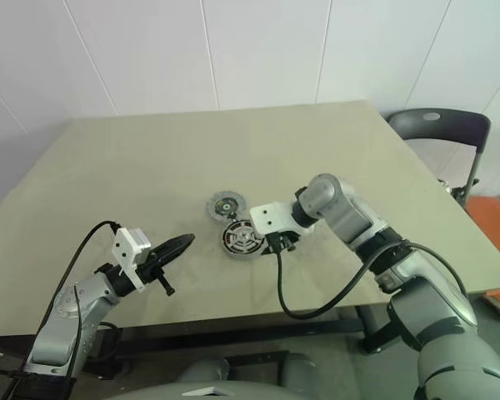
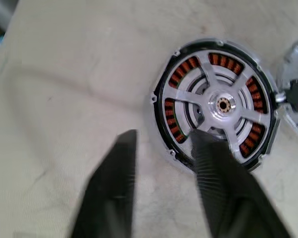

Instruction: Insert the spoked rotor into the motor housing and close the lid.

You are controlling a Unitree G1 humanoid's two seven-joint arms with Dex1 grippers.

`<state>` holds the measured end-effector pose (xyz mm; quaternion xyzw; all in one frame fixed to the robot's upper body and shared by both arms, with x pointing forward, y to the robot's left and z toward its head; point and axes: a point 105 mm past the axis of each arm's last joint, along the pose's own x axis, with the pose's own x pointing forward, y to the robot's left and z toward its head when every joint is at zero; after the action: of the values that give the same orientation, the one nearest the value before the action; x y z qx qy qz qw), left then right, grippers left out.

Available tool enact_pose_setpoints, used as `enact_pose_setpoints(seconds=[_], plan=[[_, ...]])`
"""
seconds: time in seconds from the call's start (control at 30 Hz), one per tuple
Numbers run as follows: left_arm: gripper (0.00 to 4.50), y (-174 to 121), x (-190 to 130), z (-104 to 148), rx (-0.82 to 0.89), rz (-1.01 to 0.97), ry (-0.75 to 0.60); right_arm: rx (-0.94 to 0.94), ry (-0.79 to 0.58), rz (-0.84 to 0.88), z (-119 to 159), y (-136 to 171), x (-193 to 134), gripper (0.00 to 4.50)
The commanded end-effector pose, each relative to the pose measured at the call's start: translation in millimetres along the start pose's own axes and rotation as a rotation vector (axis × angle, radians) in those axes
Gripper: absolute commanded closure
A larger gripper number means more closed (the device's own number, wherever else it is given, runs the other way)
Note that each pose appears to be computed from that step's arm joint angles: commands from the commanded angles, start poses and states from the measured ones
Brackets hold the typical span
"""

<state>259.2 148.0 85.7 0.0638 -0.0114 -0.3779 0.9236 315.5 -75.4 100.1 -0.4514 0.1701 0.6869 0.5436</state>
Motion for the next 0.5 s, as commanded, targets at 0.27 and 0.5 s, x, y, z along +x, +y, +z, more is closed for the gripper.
enact_pose_setpoints(seconds=[0.27, 0.5], plan=[[4.5, 7, -5, 0, 0.02, 0.052, -0.024, -0.114, 0.04, 0.012, 5, -4, 2, 0.96], [4.5, 6, -1, 0, 0.019, 0.052, -0.028, -0.124, 0.049, -0.02, 0, -6, 14, 0.96]])
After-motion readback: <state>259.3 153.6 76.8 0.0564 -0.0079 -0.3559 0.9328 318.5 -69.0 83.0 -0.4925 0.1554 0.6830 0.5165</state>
